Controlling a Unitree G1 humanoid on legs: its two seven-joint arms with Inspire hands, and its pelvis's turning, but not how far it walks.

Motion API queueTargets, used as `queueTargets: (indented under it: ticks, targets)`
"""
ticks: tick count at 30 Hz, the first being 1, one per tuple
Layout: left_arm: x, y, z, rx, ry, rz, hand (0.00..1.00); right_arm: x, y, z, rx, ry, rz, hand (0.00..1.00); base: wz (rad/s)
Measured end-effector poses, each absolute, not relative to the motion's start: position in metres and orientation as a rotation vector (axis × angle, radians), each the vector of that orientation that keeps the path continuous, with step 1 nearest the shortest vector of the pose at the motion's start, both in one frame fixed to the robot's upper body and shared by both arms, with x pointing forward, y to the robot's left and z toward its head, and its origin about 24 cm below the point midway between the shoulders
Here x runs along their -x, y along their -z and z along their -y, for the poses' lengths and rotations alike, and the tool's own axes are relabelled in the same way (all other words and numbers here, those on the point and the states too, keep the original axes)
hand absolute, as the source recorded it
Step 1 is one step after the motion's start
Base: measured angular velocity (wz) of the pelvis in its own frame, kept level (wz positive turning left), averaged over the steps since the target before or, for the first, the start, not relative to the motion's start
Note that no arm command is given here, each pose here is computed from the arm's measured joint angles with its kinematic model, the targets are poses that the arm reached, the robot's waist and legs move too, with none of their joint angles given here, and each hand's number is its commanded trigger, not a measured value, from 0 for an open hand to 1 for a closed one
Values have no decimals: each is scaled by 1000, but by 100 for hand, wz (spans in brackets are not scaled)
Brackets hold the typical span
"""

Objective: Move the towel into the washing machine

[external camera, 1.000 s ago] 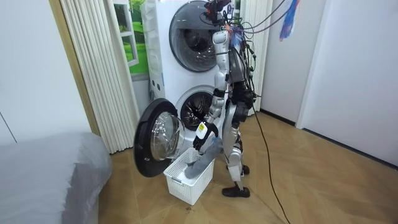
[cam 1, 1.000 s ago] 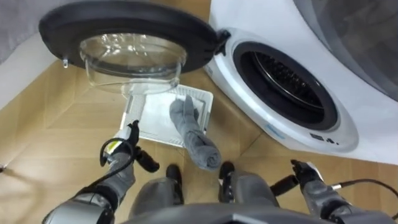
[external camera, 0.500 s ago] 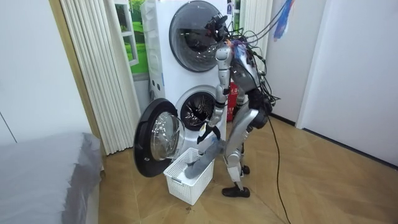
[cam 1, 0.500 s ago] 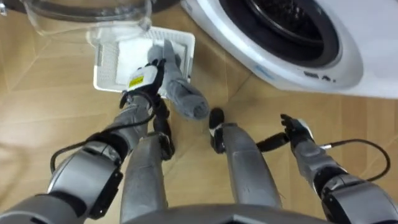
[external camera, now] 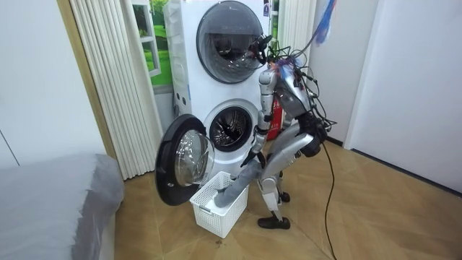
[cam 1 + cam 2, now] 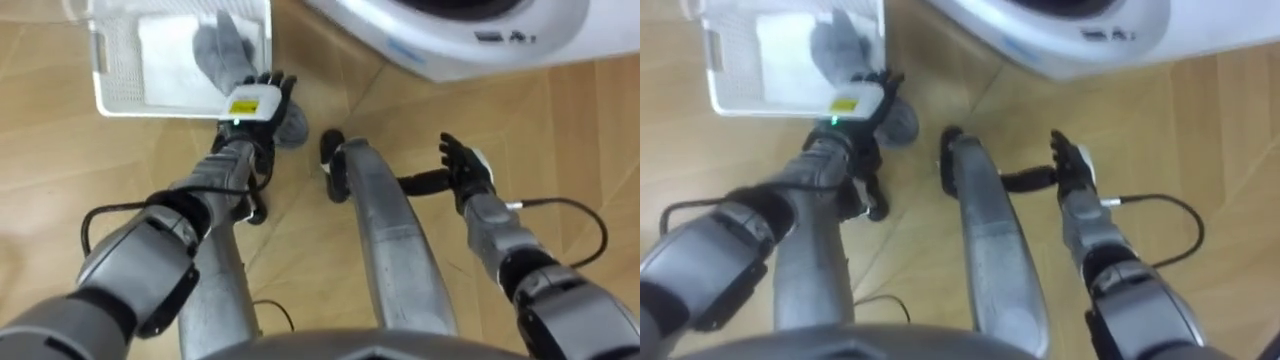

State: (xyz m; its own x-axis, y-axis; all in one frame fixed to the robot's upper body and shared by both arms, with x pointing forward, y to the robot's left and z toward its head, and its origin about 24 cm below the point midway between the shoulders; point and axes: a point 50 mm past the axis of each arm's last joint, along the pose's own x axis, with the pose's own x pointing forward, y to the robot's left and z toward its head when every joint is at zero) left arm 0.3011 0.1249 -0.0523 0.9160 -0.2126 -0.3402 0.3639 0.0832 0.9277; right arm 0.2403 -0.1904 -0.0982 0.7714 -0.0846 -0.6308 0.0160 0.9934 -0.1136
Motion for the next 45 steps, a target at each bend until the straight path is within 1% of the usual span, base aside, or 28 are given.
queueTargets:
  ticks: [7, 15, 16, 18, 19, 26, 36, 41, 45]
  targets:
    - [-305, 48, -119, -1499, 485, -66, 0, -250, 91, 185, 27, 53, -642, 0, 2]
    - [-303, 52, -128, -1530, 522, -112, 0, -253, 88, 181, -6, 16, -614, 0, -3]
    - [-303, 52, -129, -1530, 524, -114, 17, -253, 88, 181, -7, 12, -614, 0, 3]
    - [-302, 53, -131, -1535, 531, -128, 85, -255, 87, 180, -5, 0, -611, 0, 0]
    - [-303, 53, -133, -1541, 535, -135, 100, -255, 87, 179, -8, -2, -611, 0, 0]
    - [-300, 58, -145, -1609, 557, -204, 100, -256, 86, 176, -19, -14, -612, 0, -2]
    - [-296, 63, -153, -1628, 565, -272, 100, -252, 90, 173, -24, -17, -635, 0, -2]
    - [-284, 74, -158, -1616, 600, -333, 100, -238, 102, 170, -39, -9, -696, 0, -8]
    - [-277, 80, -155, -1596, 621, -345, 100, -224, 111, 171, -44, 3, -736, 0, 2]
